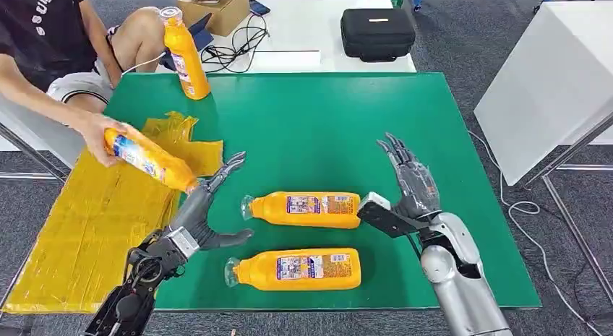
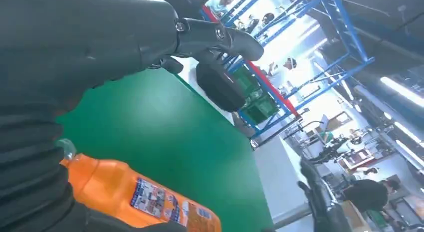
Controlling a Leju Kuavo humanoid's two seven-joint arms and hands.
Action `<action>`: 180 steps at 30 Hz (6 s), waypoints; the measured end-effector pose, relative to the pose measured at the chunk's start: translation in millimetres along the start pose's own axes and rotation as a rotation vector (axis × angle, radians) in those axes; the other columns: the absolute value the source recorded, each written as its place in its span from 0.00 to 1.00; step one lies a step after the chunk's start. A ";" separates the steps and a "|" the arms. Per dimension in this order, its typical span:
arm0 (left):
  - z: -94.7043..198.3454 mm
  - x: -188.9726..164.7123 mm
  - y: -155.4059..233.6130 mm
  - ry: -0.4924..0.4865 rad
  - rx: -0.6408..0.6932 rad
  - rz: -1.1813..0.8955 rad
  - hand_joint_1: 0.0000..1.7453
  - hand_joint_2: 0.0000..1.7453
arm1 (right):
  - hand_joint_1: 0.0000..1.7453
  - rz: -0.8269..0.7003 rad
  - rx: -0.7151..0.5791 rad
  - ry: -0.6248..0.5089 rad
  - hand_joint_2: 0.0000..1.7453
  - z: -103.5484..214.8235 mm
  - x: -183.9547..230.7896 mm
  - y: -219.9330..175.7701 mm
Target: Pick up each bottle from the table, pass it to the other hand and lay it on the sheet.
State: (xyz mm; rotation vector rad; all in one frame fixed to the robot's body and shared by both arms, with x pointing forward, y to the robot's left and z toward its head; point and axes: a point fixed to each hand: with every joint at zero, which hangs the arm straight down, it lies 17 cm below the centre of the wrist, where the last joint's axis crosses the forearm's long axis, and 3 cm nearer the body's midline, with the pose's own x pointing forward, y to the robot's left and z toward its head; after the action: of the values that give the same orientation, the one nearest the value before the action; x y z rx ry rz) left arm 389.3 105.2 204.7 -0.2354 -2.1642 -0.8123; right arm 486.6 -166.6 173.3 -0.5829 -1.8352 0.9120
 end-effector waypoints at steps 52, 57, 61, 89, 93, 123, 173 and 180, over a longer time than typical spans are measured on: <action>2.7 7.2 10.3 0.010 0.120 0.152 0.00 1.00 | 0.00 0.166 0.469 0.163 1.00 -6.7 0.8 178.3; -5.0 7.4 4.3 0.011 0.111 0.144 0.00 1.00 | 0.00 0.172 0.452 0.208 1.00 -10.2 -6.2 176.3; -7.6 8.9 0.5 0.007 0.105 0.145 0.00 1.00 | 0.00 0.169 0.453 0.226 1.00 -11.8 -7.4 177.2; -30.6 45.3 -3.7 -0.066 0.087 0.109 0.00 1.00 | 1.00 0.224 0.530 0.267 1.00 -12.0 -18.5 184.5; -34.7 55.3 3.5 -0.078 0.100 0.112 0.00 1.00 | 1.00 0.218 0.531 0.255 1.00 -16.7 -16.0 181.7; -30.5 32.3 -8.8 0.108 0.165 0.339 0.00 1.00 | 1.00 -0.374 -0.447 0.030 1.00 44.6 75.1 28.1; -59.5 39.2 -30.7 0.023 0.208 0.740 0.00 1.00 | 1.00 -0.340 -0.235 -0.116 1.00 45.0 142.9 107.0; -46.2 31.9 -29.3 0.043 0.256 0.784 0.89 1.00 | 1.00 -0.396 -0.133 -0.109 1.00 50.8 147.6 136.2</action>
State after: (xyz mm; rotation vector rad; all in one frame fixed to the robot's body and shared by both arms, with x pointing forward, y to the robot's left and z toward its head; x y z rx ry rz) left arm 384.5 50.7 236.4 -0.8515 -1.8711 -0.0910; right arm 378.6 5.7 133.4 -0.2367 -2.0258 0.5686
